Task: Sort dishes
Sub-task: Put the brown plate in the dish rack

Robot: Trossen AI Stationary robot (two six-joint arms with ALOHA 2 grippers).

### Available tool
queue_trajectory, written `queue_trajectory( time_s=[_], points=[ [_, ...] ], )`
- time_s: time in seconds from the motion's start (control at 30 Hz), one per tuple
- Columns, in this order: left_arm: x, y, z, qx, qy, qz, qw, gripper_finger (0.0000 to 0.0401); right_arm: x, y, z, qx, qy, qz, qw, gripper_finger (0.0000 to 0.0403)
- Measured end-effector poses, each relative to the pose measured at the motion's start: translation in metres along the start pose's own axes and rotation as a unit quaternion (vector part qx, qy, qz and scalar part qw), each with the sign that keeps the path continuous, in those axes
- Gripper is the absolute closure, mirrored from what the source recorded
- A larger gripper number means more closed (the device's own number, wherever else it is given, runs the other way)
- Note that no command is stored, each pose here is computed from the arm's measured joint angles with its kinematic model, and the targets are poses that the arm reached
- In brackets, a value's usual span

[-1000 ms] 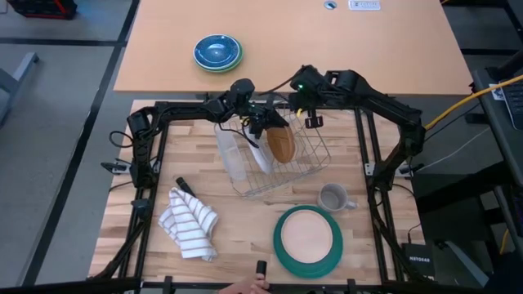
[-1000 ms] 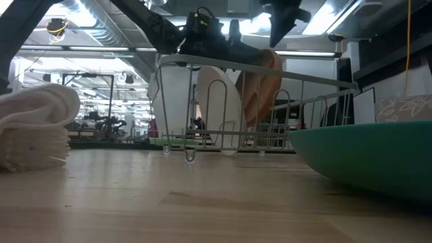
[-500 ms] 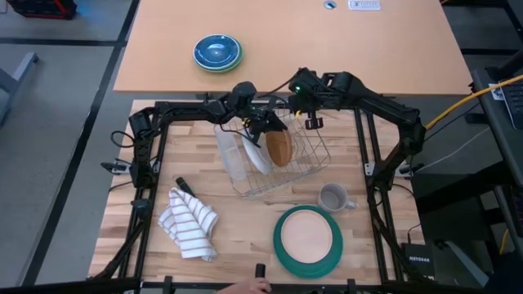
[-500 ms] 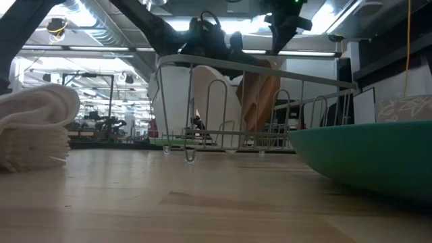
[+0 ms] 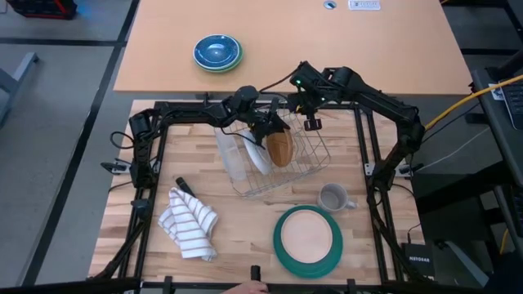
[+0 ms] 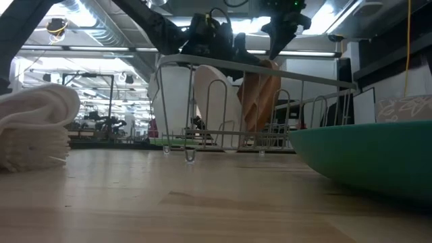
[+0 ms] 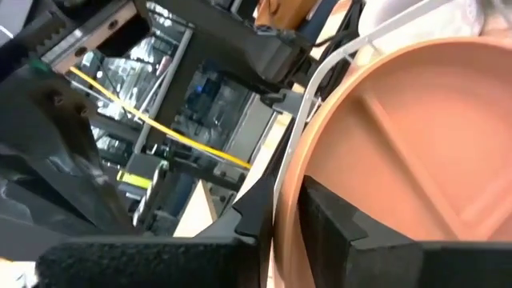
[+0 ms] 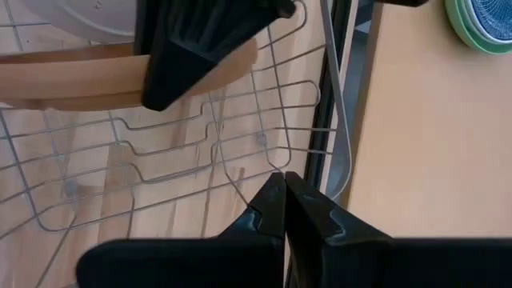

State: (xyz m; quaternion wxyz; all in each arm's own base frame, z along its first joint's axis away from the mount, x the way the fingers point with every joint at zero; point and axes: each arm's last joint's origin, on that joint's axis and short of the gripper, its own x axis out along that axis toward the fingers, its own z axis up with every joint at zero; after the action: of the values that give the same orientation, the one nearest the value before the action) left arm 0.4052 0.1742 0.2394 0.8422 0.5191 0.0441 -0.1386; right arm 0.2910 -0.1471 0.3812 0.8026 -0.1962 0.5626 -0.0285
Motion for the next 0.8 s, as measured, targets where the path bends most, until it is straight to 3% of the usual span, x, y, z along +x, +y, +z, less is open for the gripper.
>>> queue_trajectory(
  time_s=[0.33, 0.67, 0.8],
  points=[
    [0.003, 0.001, 0.007, -0.005, 0.007, 0.006, 1.0, 0.0293, 0.0, 0.0, 0.0, 0.0, 0.0, 0.0, 1.0, 0.0396],
    [-0.003, 0.012, 0.023, 0.008, 0.012, 0.02, 1.0, 0.0287, 0.021, 0.004, 0.004, 0.007, 0.002, 0.077, 0.997, 0.0396],
    [-0.008, 0.016, 0.028, 0.001, 0.015, 0.017, 1.0, 0.0287, 0.028, 0.002, 0.008, 0.007, -0.003, 0.079, 0.997, 0.0396]
  ],
)
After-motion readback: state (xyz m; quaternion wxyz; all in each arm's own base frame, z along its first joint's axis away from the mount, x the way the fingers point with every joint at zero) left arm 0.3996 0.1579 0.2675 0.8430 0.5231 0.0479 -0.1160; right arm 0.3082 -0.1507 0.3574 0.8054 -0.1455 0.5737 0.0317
